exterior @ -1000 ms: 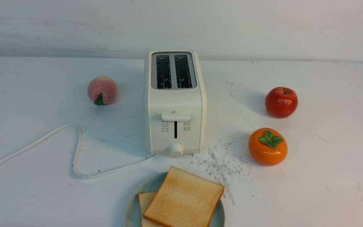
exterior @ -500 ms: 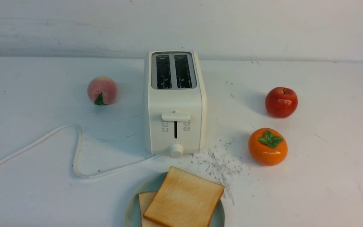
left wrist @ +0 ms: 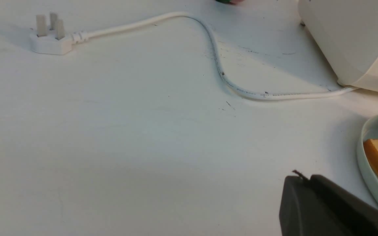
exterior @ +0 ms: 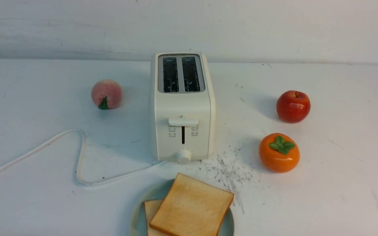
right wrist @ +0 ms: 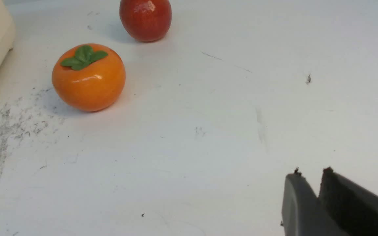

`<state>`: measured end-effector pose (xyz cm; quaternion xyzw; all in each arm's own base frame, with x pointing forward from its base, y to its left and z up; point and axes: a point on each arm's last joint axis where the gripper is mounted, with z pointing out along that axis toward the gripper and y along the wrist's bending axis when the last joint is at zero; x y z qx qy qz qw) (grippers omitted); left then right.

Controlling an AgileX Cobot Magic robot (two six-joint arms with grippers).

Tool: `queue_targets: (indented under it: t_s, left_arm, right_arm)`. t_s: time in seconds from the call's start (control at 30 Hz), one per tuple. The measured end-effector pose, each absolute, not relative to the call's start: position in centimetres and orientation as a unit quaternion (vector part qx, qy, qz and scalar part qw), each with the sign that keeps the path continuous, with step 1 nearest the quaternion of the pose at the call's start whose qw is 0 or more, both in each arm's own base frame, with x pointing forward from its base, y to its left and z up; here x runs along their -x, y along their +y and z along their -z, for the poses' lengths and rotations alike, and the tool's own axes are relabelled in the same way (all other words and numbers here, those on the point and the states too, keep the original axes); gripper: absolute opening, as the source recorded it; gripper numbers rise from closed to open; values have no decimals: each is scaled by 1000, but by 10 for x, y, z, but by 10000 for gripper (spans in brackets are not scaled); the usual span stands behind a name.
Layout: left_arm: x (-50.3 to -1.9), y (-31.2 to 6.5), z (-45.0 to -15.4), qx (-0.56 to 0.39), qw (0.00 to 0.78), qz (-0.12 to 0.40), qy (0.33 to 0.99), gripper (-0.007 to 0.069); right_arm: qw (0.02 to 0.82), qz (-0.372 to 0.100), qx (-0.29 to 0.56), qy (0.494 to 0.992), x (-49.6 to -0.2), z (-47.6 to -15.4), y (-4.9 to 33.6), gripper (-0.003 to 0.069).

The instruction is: Take toasted bread from bread machine on white table place on plate.

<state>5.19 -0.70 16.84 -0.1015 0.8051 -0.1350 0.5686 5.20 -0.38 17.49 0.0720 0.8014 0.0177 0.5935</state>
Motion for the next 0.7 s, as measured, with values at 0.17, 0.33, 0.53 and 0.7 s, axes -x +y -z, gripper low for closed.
queue_targets:
  t_s: [0.17,0.33,0.53,0.7]
  left_arm:
    - [-52,-7,-168,101,569,135,805,18]
    - [-52,-7,-168,101,569,134,805,19]
    - [-52,-7,-168,101,569,134,805,25]
    - [-52,-7,-168,101,569,134,805,28]
  right_arm:
    - [592,-21,-75,802,-52,-175,-4,118]
    - [592,-23,-77,802,-52,-175,-3,125]
    - [592,-23,-78,802,-52,-175,-4,128]
    - [592,-23,-78,802,-52,-175,-4,134]
